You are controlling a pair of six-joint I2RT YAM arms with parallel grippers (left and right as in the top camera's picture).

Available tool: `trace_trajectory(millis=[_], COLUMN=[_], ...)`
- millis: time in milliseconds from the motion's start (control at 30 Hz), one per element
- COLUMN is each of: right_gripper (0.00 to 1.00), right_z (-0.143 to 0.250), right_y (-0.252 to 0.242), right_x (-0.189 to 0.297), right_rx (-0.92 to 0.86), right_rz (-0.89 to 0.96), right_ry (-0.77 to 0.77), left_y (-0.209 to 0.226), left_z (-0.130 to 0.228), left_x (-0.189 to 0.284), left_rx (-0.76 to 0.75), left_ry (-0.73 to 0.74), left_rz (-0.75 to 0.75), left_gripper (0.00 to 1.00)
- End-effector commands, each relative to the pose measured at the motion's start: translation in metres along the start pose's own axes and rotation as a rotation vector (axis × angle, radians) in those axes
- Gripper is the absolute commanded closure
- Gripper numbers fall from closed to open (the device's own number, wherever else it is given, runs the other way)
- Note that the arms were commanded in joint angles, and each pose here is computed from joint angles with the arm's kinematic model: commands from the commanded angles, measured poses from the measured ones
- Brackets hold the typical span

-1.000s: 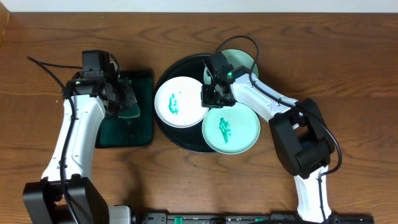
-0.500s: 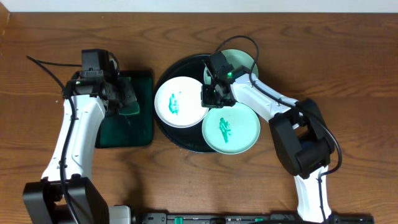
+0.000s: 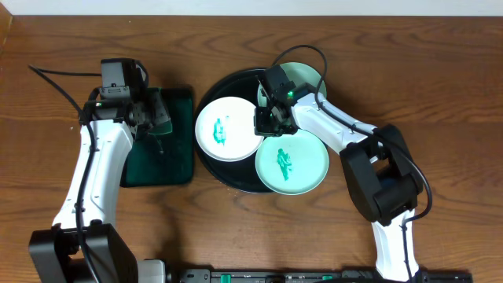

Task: Clean dirty plates on tray and stack at the side
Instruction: 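Grasp the green sponge with the left gripper and lift it, then scrub the white plate with the sponge in the left gripper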

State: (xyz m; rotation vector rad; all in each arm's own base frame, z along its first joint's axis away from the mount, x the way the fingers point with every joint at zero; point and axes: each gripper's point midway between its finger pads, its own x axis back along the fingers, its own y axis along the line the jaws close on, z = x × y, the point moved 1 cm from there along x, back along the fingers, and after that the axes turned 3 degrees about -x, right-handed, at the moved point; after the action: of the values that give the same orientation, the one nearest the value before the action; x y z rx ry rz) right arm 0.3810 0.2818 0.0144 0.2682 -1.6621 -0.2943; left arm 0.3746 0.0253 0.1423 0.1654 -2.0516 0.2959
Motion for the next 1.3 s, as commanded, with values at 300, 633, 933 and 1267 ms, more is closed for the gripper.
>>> trace_trajectory(millis=[300, 633, 933, 1267], right_gripper=[0.99, 0.99, 0.99, 0.99], right_z=[0.017, 0.017, 0.017, 0.017], right_y=[-0.009, -0.009, -0.009, -0.009], right_x=[-0.015, -0.015, -0.015, -0.015], right_rx=[0.018, 0.018, 0.018, 0.018], right_rz=[0.025, 0.025, 0.025, 0.025], right_ry=[0.068, 0.068, 0.069, 0.068], left_y=[-0.002, 0.015, 0.014, -0.07], left_z=[-0.015, 0.02, 0.077, 0.04], left_x=[0.005, -0.007, -0.024, 0.003], left_rx=[-0.024, 0.084, 0.168, 0.129], left_ry=[-0.05, 0.085, 0.371, 0.334], left_rz=[-0.003, -0.091, -0.087, 0.338], left_gripper=[0.93, 0.94, 0.93, 0.93])
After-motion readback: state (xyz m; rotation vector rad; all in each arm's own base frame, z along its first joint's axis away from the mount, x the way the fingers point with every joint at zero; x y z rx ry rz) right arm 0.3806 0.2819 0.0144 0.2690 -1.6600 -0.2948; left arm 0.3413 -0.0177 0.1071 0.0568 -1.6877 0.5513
